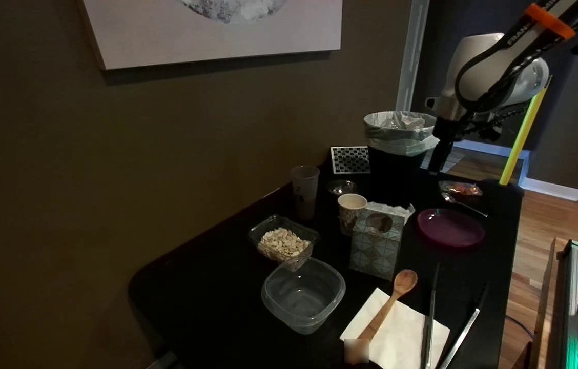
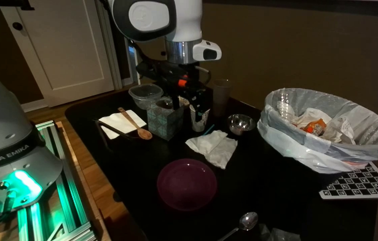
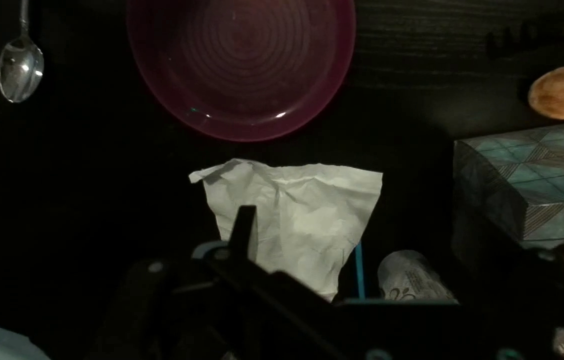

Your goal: Pick up the straw and put it into the coffee cup

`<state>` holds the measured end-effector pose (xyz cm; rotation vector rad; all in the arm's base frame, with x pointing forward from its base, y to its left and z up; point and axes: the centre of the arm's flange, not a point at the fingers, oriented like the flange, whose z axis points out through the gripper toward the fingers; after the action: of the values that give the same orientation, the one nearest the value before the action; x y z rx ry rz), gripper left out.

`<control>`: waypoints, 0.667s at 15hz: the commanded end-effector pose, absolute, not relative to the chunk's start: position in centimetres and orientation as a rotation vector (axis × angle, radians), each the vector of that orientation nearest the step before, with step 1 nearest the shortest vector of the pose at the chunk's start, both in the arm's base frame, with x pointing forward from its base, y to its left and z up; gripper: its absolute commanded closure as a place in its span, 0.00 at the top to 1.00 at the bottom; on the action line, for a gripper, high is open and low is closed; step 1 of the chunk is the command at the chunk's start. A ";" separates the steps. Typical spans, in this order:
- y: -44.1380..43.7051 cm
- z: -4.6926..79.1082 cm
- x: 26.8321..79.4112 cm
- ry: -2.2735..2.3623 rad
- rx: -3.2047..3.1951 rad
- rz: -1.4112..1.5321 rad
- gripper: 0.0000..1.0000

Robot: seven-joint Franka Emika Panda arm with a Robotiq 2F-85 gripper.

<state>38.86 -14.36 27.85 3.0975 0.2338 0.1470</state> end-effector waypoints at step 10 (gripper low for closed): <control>-12.5 18.7 41.8 0.532 3.198 0.296 1.00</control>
<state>40.41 -12.13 22.13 3.2005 0.4918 0.2899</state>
